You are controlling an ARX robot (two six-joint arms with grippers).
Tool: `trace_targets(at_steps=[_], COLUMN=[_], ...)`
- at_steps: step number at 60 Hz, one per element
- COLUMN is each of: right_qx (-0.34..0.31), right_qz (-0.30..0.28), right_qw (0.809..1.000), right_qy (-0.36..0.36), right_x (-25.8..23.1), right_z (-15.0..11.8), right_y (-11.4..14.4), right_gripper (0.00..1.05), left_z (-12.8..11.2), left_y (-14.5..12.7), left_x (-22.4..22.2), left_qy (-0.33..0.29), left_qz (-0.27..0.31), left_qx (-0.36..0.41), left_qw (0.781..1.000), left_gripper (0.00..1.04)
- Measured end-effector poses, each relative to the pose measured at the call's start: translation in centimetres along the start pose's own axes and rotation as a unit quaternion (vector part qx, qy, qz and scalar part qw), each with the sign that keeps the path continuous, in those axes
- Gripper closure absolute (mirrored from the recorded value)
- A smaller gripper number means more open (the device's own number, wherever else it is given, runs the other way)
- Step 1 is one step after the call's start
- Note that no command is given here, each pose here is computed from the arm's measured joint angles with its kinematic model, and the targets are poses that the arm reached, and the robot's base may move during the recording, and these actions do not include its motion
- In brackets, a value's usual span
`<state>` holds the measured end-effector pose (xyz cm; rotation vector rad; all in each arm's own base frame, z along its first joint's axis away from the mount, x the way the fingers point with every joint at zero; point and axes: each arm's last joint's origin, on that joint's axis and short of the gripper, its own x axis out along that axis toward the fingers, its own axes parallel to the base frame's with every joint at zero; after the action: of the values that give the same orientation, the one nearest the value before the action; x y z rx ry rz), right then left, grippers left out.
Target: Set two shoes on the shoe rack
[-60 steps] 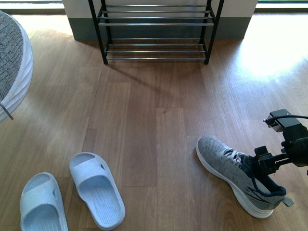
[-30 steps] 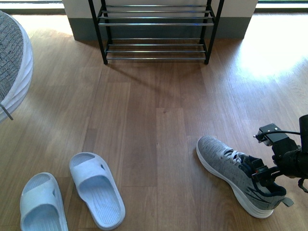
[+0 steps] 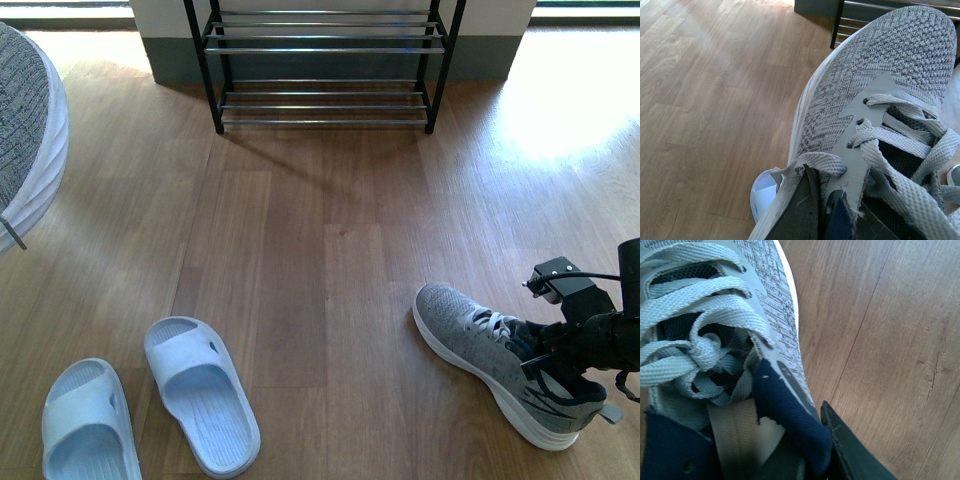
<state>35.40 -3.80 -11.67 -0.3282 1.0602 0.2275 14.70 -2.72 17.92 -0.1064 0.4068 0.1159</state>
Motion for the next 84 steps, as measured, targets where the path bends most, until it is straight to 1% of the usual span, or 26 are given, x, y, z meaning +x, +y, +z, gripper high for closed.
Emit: trace_targets(at_steps=[3,12,21,27,32,43,49,52,56,59,63,84], right_qx=[-0.004,-0.003,-0.012,-0.022,-0.035,-0.031,-0.011,0.012,0.035,0.044,0.049,0.056], right_qz=[-0.001,-0.001,0.004,0.010,0.021,0.031,0.041,0.054,0.048,0.040,0.039,0.046], right_qw=[1.000,1.000,0.996,0.990,0.977,0.956,0.941,0.929,0.913,0.903,0.897,0.897], right_qy=[-0.001,-0.021,-0.091,-0.142,-0.209,-0.289,-0.335,-0.365,-0.404,-0.425,-0.438,-0.436], right_x=[-0.1,-2.1,-7.7,-12.0,-17.9,-25.1,-29.1,-31.7,-34.3,-35.4,-35.9,-35.8], right_z=[-0.1,-0.1,1.6,3.0,3.9,3.4,2.5,1.6,-0.2,-1.4,-1.6,-1.8], right_y=[0.0,0.5,1.2,1.5,2.2,3.0,3.1,3.1,3.5,4.0,4.1,4.2], right_gripper=[1.03,1.03,1.03,1.03,1.03,1.03,1.03,1.03,1.03,1.03,1.03,1.03], left_z=[0.0,0.0,0.0,0.0,0.0,0.0,0.0,0.0,0.0,0.0,0.0,0.0], left_y=[0.0,0.0,0.0,0.0,0.0,0.0,0.0,0.0,0.0,0.0,0.0,0.0], left_x=[0.0,0.0,0.0,0.0,0.0,0.0,0.0,0.0,0.0,0.0,0.0,0.0], left_qy=[0.000,0.000,0.000,0.000,0.000,0.000,0.000,0.000,0.000,0.000,0.000,-0.001], left_qz=[0.000,0.000,0.000,0.000,0.000,0.000,0.000,0.000,0.000,0.000,0.000,0.003], left_qx=[0.000,0.000,0.000,0.000,0.000,0.000,0.000,0.000,0.000,0.000,0.000,0.000], left_qw=[1.000,1.000,1.000,1.000,1.000,1.000,1.000,1.000,1.000,1.000,1.000,1.000], left_gripper=[1.03,1.03,1.03,1.03,1.03,1.03,1.03,1.03,1.03,1.03,1.03,1.03])
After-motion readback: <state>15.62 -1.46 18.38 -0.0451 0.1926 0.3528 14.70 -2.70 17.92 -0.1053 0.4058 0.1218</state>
